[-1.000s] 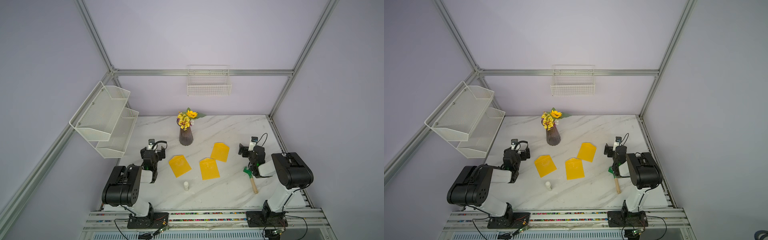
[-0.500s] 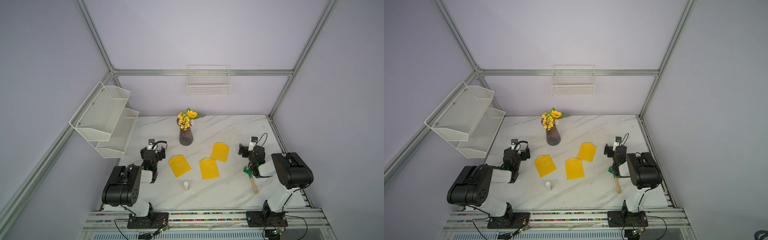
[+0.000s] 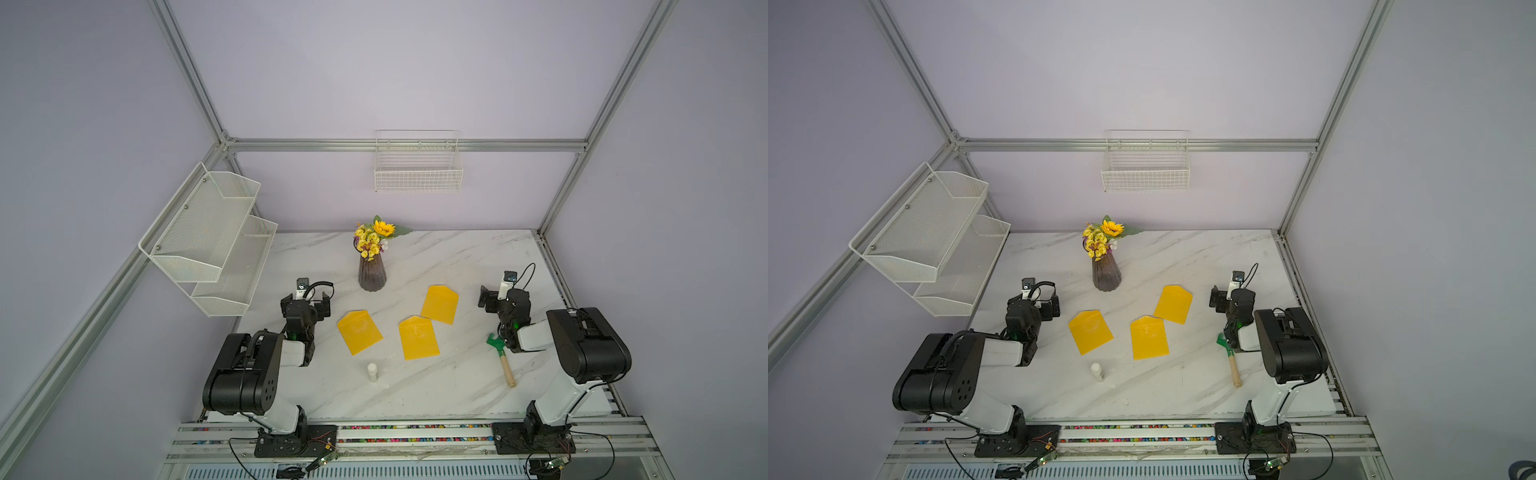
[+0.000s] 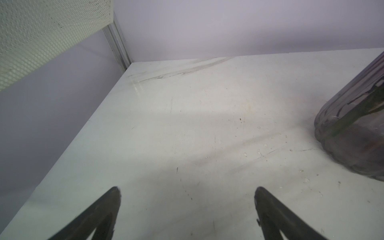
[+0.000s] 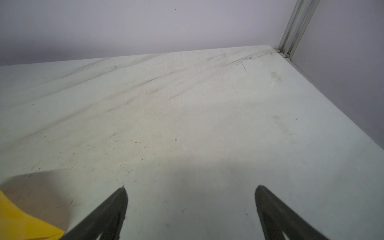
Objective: Seal the envelope with a glue stick
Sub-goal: Pick up the glue stick from the center of the board.
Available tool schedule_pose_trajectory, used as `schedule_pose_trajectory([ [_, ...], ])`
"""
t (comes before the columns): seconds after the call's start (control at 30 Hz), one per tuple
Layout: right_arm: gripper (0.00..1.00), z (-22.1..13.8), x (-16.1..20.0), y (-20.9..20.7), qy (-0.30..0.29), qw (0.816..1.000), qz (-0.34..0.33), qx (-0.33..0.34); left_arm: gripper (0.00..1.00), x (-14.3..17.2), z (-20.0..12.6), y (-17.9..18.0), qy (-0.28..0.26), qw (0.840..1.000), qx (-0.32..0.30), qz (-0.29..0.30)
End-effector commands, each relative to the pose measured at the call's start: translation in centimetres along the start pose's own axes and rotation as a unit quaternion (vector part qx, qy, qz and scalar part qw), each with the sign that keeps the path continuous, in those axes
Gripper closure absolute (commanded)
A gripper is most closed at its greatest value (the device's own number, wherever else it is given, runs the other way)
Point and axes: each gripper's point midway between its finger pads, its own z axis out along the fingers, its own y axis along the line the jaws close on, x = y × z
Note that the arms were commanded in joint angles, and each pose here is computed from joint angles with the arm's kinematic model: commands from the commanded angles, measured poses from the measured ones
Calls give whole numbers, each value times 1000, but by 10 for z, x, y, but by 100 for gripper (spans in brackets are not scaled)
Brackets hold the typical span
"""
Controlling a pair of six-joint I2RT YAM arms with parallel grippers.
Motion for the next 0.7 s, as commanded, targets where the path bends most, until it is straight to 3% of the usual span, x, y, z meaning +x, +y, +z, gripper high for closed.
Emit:
schedule_pose_trajectory([
  [0.0,3,-4,-25,-6,3,1000,6,22,0,-34,-12,3,-41,999,-12,-4],
  [0.23,5,-22,-61,10,34,997,64,-15,0,-50,-39,7,45,997,-58,-36],
  [0.47,13,-39,-58,34,96,987,108,-73,0,-49,-92,-12,139,978,-8,-153],
  [0.67,15,-46,-46,47,147,977,110,-105,0,-38,-130,-31,216,959,35,-182],
])
